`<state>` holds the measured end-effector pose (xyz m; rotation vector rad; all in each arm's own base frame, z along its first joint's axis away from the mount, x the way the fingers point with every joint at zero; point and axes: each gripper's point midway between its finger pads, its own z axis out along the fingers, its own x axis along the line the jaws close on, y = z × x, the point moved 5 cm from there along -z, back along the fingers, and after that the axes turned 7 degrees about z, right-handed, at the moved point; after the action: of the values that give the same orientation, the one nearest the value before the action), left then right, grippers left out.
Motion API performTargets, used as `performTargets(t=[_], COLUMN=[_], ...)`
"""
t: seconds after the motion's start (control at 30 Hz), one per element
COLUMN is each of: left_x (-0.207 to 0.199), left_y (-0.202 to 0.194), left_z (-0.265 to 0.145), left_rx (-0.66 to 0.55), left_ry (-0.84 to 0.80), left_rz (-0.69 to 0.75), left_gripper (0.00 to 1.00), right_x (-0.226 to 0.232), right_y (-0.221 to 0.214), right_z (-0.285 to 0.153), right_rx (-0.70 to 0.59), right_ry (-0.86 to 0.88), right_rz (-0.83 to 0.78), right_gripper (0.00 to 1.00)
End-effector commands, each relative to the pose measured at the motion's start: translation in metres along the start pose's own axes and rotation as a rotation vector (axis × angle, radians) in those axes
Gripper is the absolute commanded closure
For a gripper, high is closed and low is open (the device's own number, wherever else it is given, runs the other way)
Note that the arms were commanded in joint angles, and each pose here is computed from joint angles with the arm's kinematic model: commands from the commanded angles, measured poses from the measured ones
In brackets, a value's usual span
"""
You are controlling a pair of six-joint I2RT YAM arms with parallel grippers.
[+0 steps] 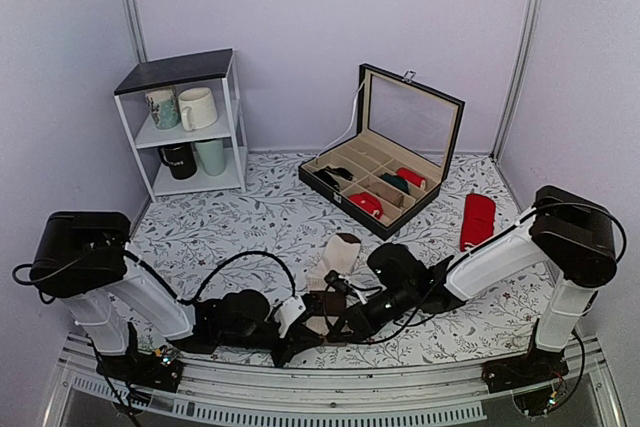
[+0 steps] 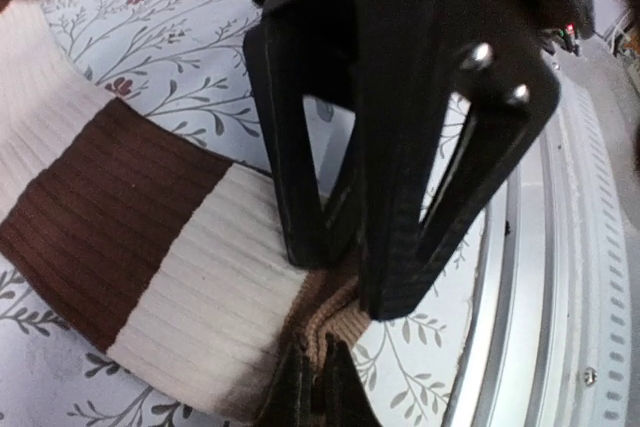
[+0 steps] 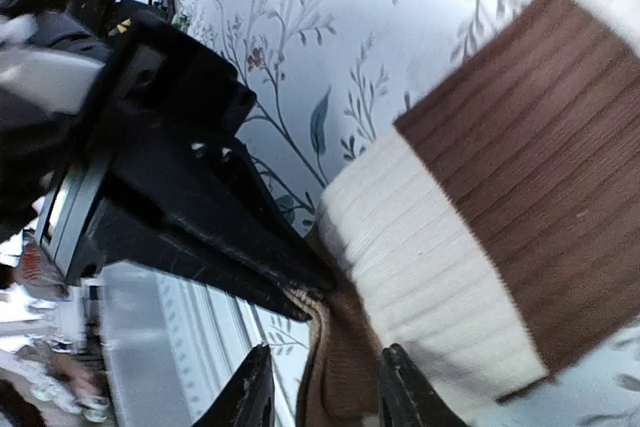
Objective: Roll the socks
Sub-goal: Roll a pair of socks at the center of the board.
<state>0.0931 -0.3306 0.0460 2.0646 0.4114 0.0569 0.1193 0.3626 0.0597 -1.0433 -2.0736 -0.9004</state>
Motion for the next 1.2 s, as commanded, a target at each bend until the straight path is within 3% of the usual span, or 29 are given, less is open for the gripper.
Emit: performTargets(t=[0.0,0.17,0.37,0.57,0.87,1.17], left_x=[0.007,0.009,0.010,0.011,0.010,0.009], left_y=[-0.011,-0.022,-0.023,-0.025,-0.026,-0.027], left_z=[-0.002,-0.001,-0.001,0.000,0.000,0.000], left_rx=[0.100,0.159,0.164,0.170,0.172,0.176], left_ry=[0.028,0.032,0.025,0.019,0.007,-0.004], left_rz=[-0.109,-0.163,-0.177,-0.186,-0.184,-0.179], left_gripper=[1.00,1.00,1.00,1.00,1.00,1.00], right_x=[0.016,0.039,0.043,0.028,0.015,0.006], right_y=[0.014,0.003,-0.025,-0.032,-0.023,-0.021], right_z=[-0.034,-0.061,-0.047,-0.019,-0.008,0.009], right_rx=[-0.163,-0.346,-0.300,-0.213,-0.223,-0.180], right_ry=[-0.083,-0.084,-0.078,-0.151,-0.248,-0.240], right_rz=[-0.254,-0.632,-0.911,-0.938,-0.948,-0.875], right_gripper=[0.60,0.50,0.49,0.49,0.50,0.63])
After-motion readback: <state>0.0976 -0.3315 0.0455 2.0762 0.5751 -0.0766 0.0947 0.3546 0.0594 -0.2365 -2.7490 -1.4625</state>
